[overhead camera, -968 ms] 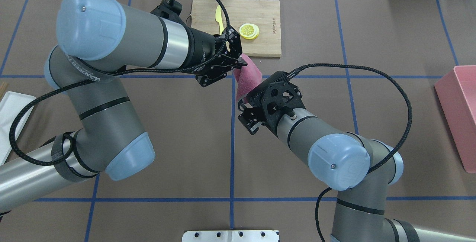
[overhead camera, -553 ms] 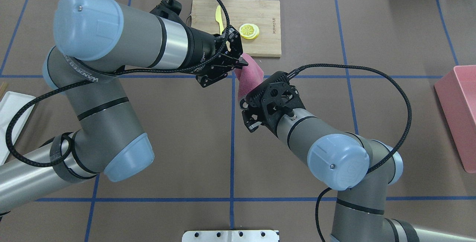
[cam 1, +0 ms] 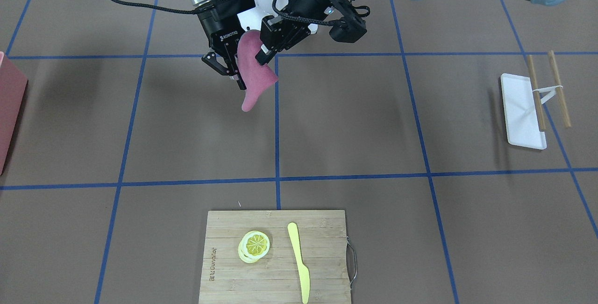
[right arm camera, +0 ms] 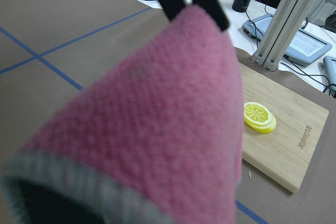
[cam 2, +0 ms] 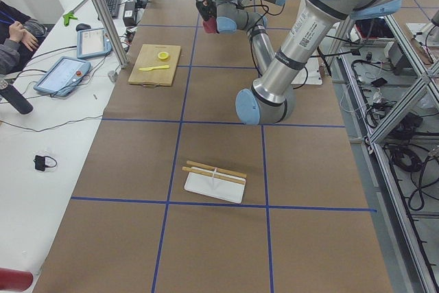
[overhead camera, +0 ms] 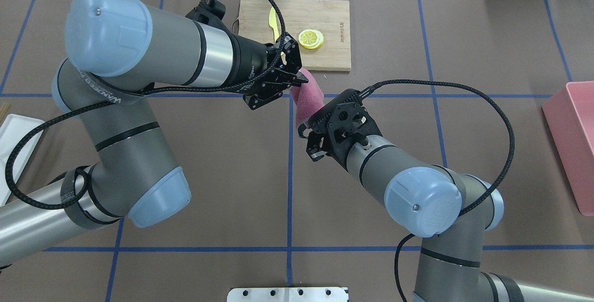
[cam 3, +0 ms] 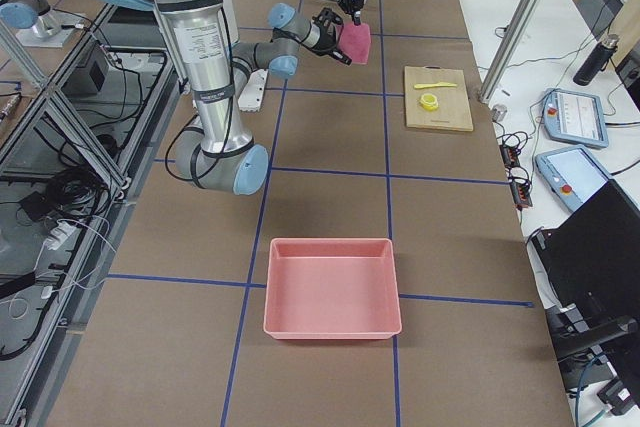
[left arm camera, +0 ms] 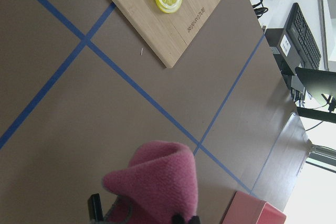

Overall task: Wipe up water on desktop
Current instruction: 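Grasp the pink cloth with the right gripper from the left gripper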

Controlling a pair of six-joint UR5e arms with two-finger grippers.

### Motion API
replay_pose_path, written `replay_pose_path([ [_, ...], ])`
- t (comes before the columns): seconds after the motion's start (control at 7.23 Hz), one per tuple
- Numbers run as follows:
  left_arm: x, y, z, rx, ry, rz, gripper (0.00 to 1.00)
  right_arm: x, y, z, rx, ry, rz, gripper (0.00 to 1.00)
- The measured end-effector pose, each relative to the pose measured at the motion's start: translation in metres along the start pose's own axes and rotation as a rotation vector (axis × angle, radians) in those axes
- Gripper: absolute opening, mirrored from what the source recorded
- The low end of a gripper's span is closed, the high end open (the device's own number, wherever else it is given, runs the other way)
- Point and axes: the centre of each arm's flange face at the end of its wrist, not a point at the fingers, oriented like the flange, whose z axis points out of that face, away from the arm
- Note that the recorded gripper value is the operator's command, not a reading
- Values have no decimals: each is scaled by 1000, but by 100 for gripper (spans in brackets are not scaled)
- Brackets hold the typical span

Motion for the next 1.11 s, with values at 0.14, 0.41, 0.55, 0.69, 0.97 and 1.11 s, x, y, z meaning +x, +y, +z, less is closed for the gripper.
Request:
replay_pose_path([
  [0.14,-1,0,0,1,-1,2,0,1,0,0,-1,2,0,0],
  [0.41,-1,-1,0,1,-2,7,0,1,0,0,0,3,14,0],
  [0.55,-2,-1,0,2,-3,12,10,1,0,0,1,3,25,0],
  [0.69,-3,-3,0,4,-4,34,99,2,-2,-1,3,3,31,0],
  [0.97,-17,-13,-2,18,-23,128,98,7,-7,-2,20,2,45,0],
  [1.11,-29,-22,-5,29,-37,173,98,10,-9,-2,28,4,57,0],
])
